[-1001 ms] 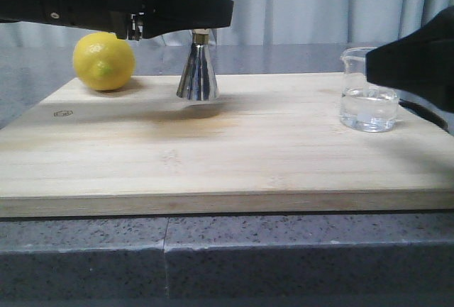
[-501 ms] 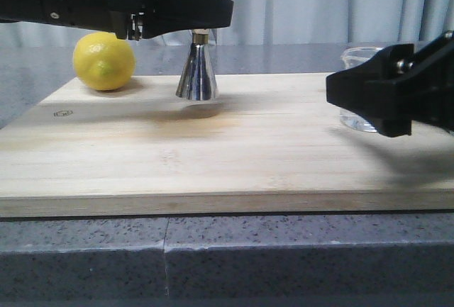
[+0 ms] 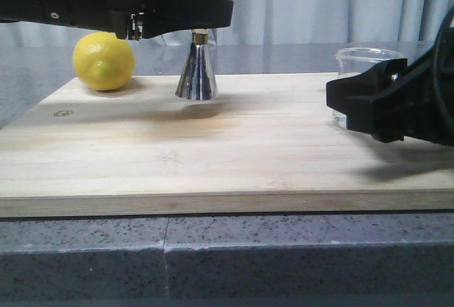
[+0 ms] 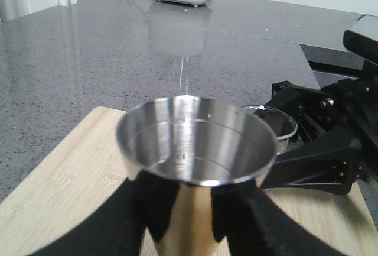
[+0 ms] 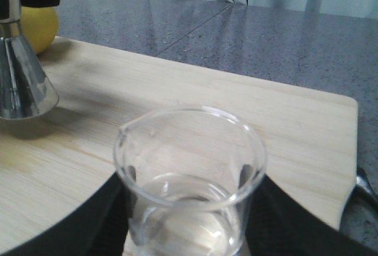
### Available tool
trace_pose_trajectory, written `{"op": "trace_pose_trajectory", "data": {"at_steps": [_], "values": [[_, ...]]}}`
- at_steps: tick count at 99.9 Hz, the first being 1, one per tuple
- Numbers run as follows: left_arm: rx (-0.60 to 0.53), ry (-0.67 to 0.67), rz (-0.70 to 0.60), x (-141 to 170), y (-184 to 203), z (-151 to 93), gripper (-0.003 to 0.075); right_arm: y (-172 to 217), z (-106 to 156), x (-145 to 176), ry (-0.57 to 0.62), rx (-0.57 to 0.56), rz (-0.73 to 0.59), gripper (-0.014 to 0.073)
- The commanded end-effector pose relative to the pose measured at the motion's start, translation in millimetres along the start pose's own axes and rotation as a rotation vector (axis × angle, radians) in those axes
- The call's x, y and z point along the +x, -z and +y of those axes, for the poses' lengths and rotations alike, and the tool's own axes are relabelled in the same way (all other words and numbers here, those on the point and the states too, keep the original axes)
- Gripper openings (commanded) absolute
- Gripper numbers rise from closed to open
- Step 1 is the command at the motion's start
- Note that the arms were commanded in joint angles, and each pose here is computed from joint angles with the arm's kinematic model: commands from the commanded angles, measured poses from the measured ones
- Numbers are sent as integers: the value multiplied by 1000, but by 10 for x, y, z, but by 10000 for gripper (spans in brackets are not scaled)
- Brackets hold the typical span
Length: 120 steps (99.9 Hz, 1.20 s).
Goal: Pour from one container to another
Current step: 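Lift the beaker with the right gripper and carry it over the jigger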
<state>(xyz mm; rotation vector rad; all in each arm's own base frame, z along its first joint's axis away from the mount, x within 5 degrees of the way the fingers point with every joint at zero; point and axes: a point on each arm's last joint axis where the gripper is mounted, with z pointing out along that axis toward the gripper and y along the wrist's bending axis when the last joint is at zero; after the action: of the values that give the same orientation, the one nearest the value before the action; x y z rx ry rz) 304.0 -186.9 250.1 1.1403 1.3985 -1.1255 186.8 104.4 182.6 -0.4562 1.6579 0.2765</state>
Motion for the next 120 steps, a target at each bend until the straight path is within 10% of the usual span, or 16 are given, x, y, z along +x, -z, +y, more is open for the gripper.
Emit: {"op": "trace_pose_trajectory", "data": {"at_steps": [1,37,75,120], "values": [[49,-26,-147,-316,14,-88,196,-20,-2,-176,4,3,-129,246],[49,-26,-147,-316,14,-88,195,-46,-11,-361,-6,2,-153,240],[49,-26,-147,-316,14,-88,186,-192,-9,-1268,25,-60,-51,240],[49,-26,-147,-316,14,-88,185,-402,-8,-2135,363,-106,157,240]]}}
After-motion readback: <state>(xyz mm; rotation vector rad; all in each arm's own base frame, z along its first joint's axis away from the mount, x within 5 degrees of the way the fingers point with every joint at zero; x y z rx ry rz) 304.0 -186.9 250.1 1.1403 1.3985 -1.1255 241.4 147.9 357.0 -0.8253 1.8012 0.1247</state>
